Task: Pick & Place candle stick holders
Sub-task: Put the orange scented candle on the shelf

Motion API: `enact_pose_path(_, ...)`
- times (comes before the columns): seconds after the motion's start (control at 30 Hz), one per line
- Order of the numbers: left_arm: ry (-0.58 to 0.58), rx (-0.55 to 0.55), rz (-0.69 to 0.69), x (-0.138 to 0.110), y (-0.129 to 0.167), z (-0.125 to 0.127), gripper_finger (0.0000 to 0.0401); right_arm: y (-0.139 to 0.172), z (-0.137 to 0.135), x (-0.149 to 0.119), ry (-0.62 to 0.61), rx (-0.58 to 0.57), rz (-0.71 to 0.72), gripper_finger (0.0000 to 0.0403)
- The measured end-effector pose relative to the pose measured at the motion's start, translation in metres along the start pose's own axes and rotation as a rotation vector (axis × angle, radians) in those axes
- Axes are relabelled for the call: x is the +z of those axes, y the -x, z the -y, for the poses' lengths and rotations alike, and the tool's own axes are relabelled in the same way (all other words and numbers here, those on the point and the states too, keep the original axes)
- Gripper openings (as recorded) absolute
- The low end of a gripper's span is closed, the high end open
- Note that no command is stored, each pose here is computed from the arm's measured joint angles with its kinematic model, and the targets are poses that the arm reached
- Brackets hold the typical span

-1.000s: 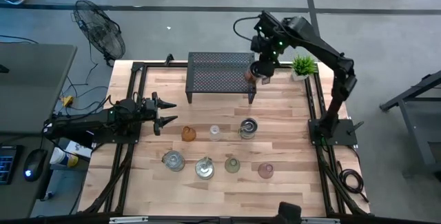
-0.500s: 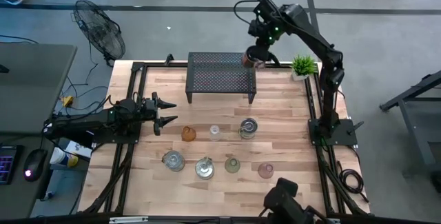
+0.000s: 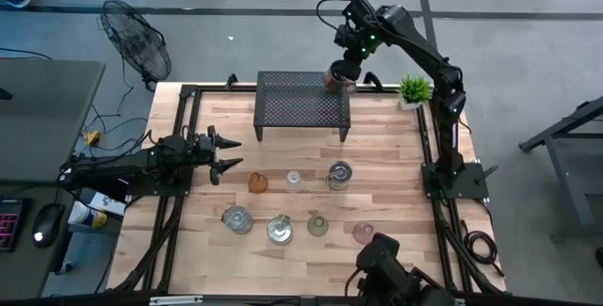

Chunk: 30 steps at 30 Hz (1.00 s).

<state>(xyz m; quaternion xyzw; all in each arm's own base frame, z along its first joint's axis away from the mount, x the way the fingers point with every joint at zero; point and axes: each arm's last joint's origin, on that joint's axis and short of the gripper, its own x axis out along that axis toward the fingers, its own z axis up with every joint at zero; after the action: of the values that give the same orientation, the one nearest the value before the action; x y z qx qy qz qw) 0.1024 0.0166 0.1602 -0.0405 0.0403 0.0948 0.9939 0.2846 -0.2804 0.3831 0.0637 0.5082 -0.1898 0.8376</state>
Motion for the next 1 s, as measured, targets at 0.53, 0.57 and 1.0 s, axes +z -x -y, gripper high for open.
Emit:
enact_pose_path(0.53,0.000,0.000,0.000,0.000,0.000,0.000,0.0248,-0.007,0.009,-0.001,-0.025,-0.002,0.000,0.0000)
enact_pose_path(0.57,0.000,0.000,0.000,0.000,0.000,0.000,0.0248,-0.007,0.009,-0.001,-0.025,-0.004,-0.002,0.0000)
enact_pose_path(1.0,0.000,0.000,0.000,0.000,0.000,0.000,0.0248,-0.014,0.013,-0.002,-0.023,0.004,-0.009,0.0000)
